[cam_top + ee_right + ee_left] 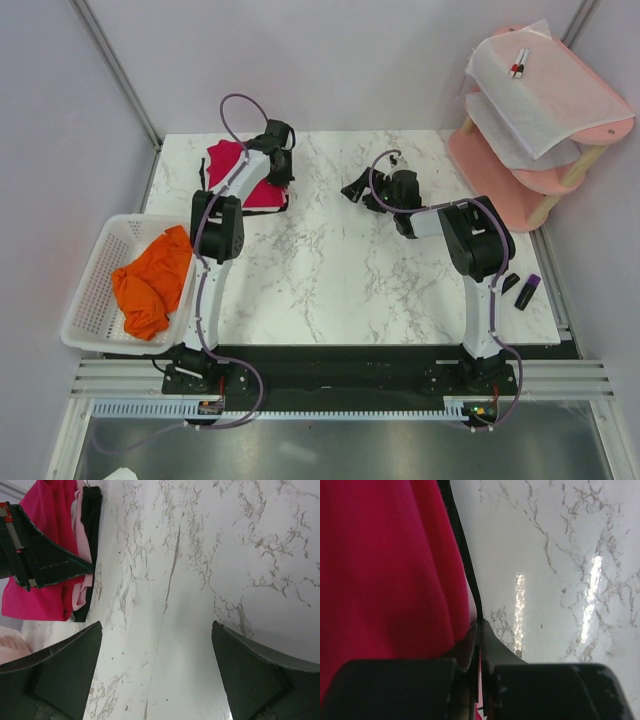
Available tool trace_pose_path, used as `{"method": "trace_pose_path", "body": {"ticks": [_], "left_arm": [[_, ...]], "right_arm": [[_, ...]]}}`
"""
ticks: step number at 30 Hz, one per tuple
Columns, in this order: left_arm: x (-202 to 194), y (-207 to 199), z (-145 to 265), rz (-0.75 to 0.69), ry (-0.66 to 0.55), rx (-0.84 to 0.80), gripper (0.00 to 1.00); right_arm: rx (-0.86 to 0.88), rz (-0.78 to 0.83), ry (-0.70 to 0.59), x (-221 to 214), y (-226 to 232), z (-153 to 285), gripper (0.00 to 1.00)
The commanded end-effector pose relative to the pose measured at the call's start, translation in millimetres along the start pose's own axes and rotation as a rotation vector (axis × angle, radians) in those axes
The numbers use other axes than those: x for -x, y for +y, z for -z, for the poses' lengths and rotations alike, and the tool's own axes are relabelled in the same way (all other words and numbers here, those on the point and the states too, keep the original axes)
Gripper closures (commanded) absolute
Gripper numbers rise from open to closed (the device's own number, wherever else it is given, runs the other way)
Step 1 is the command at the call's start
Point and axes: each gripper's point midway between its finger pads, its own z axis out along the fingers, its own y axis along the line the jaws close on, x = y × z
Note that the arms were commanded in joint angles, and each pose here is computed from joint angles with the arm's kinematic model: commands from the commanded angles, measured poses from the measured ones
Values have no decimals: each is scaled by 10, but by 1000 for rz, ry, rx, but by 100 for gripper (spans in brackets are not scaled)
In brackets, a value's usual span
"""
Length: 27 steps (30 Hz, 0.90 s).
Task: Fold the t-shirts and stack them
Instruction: Put the neatly folded tshirt into the corner of the board with the left arm
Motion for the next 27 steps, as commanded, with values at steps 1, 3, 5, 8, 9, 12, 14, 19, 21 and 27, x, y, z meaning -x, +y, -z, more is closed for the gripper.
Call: {"method": "trace_pose_path", "body": {"ticks": [1,3,5,8,9,12,14,19,21,27], "left_arm": [[117,223,102,-52,-32,123,98],[102,320,91,-39,-30,161,98],[102,443,91,-11,-24,178,98],[94,642,82,41,-14,195,98],[87,702,83,56,-10,200,98],[118,927,91,103,-12,219,98],[149,1078,101,132,-16,232,98],[203,1440,151,202,-28,272,98],[200,1536,172,237,-29,280,98],[213,1825,231,279,-44,344,98]], "right_arm": [[-8,9,1,16,15,58,2],[-2,7,2,11,29,64,2],[0,7,2,15,36,66,2],[3,8,8,-3,34,68,2],[4,8,9,-5,38,72,2],[12,2,14,-21,45,68,2],[14,-1,14,-26,44,63,2],[23,-8,25,-65,39,51,2],[21,-10,25,-65,29,54,2],[25,-8,33,-79,36,65,2]]}}
